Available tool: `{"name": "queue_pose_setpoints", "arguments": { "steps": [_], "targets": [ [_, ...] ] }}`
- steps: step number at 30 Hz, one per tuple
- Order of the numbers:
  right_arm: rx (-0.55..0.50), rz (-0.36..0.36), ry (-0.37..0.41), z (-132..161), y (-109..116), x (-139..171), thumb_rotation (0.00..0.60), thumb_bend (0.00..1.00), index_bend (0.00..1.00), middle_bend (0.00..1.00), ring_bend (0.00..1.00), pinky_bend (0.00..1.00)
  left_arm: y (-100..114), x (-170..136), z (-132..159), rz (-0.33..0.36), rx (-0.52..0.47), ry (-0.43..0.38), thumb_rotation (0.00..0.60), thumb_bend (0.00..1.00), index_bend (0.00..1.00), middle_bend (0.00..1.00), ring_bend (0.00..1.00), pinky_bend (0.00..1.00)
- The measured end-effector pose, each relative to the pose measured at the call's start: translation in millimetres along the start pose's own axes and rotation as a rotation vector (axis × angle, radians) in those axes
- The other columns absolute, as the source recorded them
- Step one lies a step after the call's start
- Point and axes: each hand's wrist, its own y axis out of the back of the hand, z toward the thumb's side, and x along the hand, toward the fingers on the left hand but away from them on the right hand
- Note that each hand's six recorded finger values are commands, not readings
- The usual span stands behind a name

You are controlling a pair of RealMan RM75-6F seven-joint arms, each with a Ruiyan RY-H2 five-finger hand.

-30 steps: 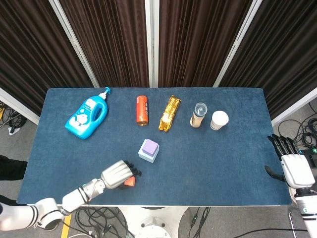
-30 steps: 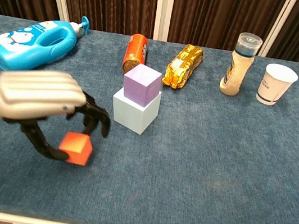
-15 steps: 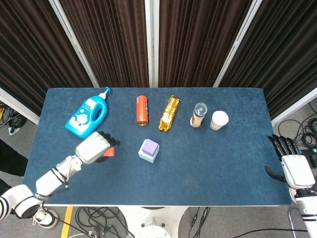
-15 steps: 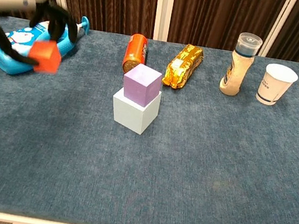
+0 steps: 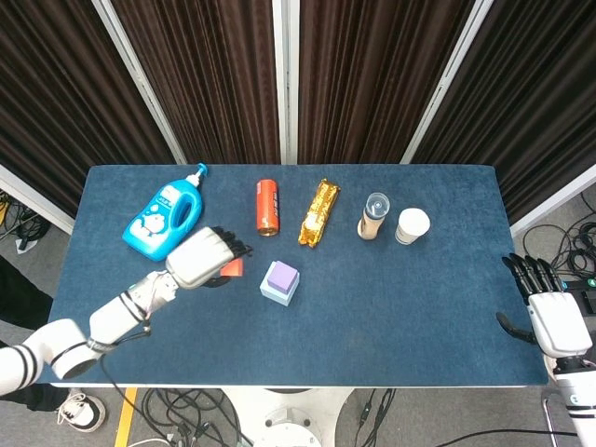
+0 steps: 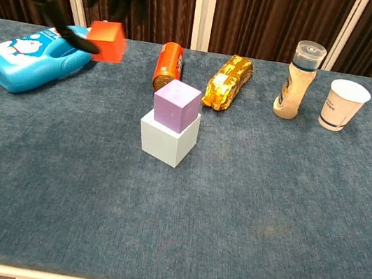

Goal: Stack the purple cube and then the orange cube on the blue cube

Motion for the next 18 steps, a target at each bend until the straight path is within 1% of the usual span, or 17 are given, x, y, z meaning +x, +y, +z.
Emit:
{"name": "queue_pose_setpoints", "arguments": {
  "steps": [5, 9, 12, 18],
  "targets": [
    [-0.001, -0.006, -0.001, -0.9, 0.0, -1.0, 0.6, 0.19, 0.02, 0.06, 0.0, 0.0, -1.0, 23.4, 13.5, 0.022, 0.006, -0.076, 0.6, 0.28, 0.42, 0.65, 0.46, 0.55],
    [0.0, -0.011, 0.002, -0.8, 0.4, -1.8, 0.6, 0.19, 0.02, 0.06, 0.0, 0.0, -6.4, 37.4, 21.1, 0.03, -0.004, -0.117, 0.6, 0.28, 0.42, 0.65, 0.46, 0.55],
    [-0.001, -0.013, 0.018, 0.4, 0.5, -2.6, 0.6, 0.19, 0.02, 0.06, 0.0, 0.0, -14.4, 44.9, 23.8, 0.02, -0.008, -0.138, 0.6, 0.28, 0.42, 0.65, 0.46, 0.55],
    [-0.029, 0.005, 0.076, 5.9, -1.4, -4.2, 0.6, 0.19, 0.02, 0.07, 0.0, 0.0, -29.4, 58.6, 20.1, -0.012, -0.014, -0.153, 0.6, 0.28, 0.42, 0.65, 0.46, 0.55]
  ]
}}
